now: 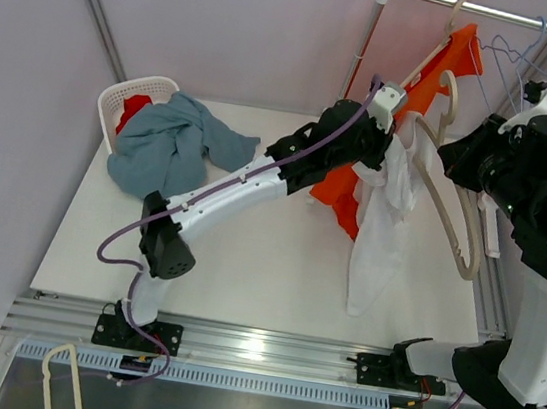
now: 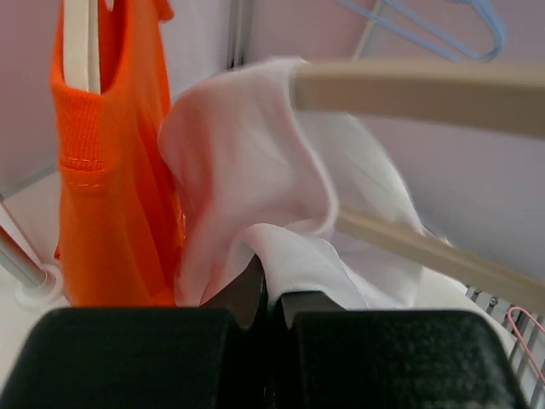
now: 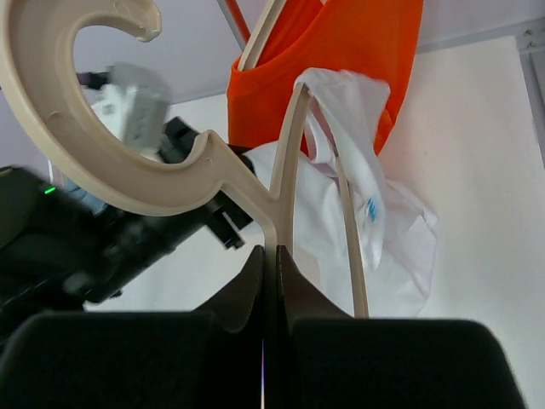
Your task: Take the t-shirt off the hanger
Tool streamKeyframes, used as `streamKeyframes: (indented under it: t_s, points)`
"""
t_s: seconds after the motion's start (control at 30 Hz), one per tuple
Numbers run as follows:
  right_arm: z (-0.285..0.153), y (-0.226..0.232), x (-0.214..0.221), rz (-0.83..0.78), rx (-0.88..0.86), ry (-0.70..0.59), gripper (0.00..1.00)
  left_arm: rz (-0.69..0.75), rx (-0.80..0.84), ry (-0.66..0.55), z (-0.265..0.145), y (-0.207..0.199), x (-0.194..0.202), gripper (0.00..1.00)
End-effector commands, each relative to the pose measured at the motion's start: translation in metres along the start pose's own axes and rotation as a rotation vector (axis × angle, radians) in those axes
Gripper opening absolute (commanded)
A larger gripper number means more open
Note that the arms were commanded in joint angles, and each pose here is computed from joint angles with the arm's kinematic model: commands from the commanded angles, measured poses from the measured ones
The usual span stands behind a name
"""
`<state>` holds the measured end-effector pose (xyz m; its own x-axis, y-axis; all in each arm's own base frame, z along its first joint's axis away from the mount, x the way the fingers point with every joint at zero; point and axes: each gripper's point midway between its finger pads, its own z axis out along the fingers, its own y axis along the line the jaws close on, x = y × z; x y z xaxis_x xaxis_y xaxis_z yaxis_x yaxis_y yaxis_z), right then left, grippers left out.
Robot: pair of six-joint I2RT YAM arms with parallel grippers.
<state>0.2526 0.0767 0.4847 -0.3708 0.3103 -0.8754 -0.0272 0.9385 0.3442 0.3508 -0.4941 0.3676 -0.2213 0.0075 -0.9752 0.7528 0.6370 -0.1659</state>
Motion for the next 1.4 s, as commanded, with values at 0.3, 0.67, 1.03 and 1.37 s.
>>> streamKeyframes:
  t_s: [0.3,0.67,1.03,1.37]
  points:
    - [-0.037,-0.021,-0.006,-0.024,0.054,-0.075,0.0,-0.132,0.023,0.268,0.0,0.016,0.082,0.01]
    - [0.011,-0.041,-0.037,-0.028,0.212,-0.261,0.0,-0.084,0.38,0.161,-0.151,-0.071,0.01,0.01]
    - [0.063,-0.038,-0.103,-0.008,0.199,-0.404,0.0,0.08,0.092,-0.312,-0.224,0.029,-0.166,0.01]
    - [0.131,-0.06,-0.136,0.024,0.131,-0.406,0.0,0.255,-0.19,-0.677,-0.253,0.129,-0.284,0.01]
